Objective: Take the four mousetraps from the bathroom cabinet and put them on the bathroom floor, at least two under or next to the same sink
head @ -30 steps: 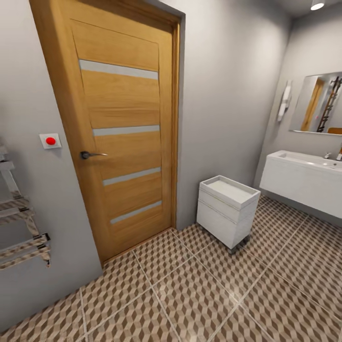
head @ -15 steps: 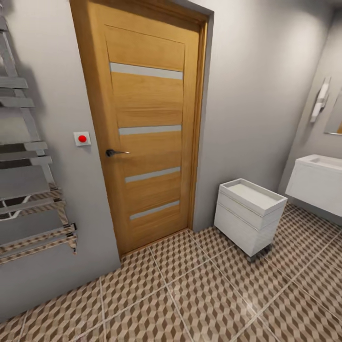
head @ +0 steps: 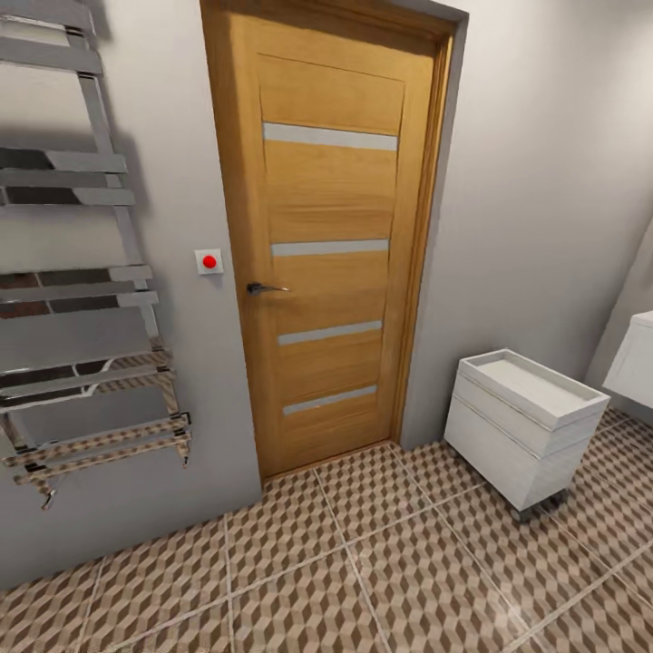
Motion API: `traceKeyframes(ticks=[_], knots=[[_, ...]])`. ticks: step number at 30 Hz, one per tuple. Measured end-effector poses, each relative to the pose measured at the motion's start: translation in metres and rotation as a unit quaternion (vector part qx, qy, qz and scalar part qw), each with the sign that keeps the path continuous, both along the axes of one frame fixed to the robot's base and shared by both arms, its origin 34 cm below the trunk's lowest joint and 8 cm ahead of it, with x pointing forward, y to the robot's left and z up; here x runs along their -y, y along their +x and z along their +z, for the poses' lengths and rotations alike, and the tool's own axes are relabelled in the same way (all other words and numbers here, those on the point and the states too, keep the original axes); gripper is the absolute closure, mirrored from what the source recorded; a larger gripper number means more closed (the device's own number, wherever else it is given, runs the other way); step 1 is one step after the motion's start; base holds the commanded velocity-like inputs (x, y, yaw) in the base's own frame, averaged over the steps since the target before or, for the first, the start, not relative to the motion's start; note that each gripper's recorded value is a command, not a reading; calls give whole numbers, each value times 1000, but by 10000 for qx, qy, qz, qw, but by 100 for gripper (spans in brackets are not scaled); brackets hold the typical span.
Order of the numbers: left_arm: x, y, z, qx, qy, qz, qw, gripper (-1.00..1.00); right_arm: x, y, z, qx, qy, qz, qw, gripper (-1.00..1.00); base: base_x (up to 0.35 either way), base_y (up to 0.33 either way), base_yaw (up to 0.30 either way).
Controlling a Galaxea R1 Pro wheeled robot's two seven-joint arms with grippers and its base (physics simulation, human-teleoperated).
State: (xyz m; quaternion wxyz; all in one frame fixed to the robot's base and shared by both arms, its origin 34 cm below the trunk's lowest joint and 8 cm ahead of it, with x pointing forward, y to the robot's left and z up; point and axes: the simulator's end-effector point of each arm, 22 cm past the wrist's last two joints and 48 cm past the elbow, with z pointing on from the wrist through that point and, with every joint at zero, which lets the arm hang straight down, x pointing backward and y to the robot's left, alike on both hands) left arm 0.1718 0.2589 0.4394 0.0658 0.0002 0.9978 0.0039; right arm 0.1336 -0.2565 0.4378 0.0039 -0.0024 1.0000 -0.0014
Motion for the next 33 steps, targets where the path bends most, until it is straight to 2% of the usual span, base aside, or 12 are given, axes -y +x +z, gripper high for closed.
traceKeyframes(ticks=[33], knots=[[0, 0, 0, 0, 0, 1, 10000, -100, 2, 0, 0, 7, -18, -1, 10000, -100, 0, 0, 274]])
